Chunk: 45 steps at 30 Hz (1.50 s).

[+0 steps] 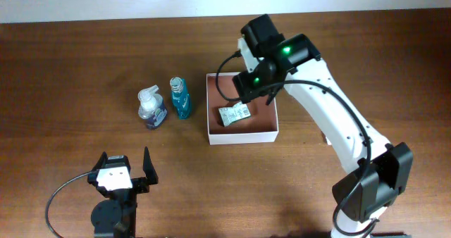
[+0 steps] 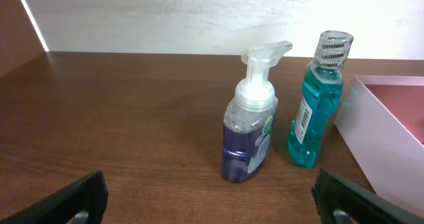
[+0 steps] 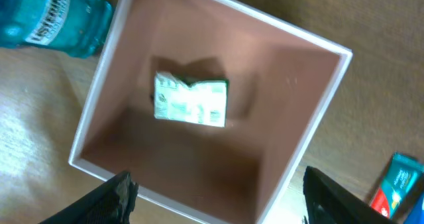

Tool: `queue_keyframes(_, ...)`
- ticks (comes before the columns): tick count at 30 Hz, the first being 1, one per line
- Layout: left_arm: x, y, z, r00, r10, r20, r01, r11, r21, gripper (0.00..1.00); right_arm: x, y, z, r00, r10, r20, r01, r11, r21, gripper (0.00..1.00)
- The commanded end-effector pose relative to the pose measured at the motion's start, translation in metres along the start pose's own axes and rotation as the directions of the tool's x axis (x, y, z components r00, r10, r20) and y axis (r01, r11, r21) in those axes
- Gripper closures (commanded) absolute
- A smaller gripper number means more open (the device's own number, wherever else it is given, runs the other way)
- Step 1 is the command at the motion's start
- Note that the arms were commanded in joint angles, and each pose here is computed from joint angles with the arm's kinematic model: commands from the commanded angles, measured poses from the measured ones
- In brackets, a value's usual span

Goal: Pack container

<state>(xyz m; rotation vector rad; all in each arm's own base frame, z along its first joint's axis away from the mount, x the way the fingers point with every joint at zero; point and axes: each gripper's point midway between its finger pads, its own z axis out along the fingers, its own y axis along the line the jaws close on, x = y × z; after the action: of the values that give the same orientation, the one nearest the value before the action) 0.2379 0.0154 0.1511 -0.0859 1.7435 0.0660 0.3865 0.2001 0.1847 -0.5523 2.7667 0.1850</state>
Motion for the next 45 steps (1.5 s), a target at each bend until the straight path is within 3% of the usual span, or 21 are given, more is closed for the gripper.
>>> queue_keyframes(1, 0.002, -0.002, 0.001, 1.0, 0.014, 0.002, -0.015, 1.0, 0.013, 0.0, -0.013, -0.002, -0.014, 0.998, 0.008, 0.068, -0.009, 1.0, 0.021, 0.25)
queue_keyframes(10, 0.002, -0.002, 0.001, 1.0, 0.014, 0.002, -0.015, 1.0, 0.013, 0.01, -0.014, -0.002, 0.003, 0.999, 0.007, 0.046, -0.008, 1.0, 0.024, 0.21)
queue_keyframes(24, 0.002, -0.002, 0.001, 1.0, 0.014, 0.002, -0.015, 1.0, 0.013, 0.01, 0.01, 0.007, 0.087, 0.988, 0.016, -0.154, -0.022, 0.999, -0.04, 0.16)
queue_keyframes(30, 0.002, -0.002, 0.001, 1.0, 0.014, 0.002, -0.015, 1.0, 0.013, 0.01, 0.003, 0.008, 0.092, 0.991, 0.014, -0.131, -0.021, 0.998, -0.052, 0.16)
queue_keyframes(34, 0.002, -0.002, 0.001, 1.0, 0.014, 0.002, -0.015, 1.0, 0.013, 0.01, -0.01, 0.01, 0.094, 0.997, 0.011, -0.076, -0.016, 0.998, -0.058, 0.32)
queue_keyframes(39, 0.002, -0.002, 0.001, 1.0, 0.014, 0.002, -0.015, 1.0, 0.013, 0.01, -0.018, 0.023, 0.098, 0.999, -0.002, -0.044, -0.001, 0.997, -0.082, 0.71)
queue_keyframes(45, 0.002, -0.002, 0.001, 1.0, 0.014, 0.002, -0.015, 1.0, 0.013, 0.01, -0.025, 0.039, 0.1, 0.999, -0.034, -0.008, 0.033, 0.995, -0.096, 0.89)
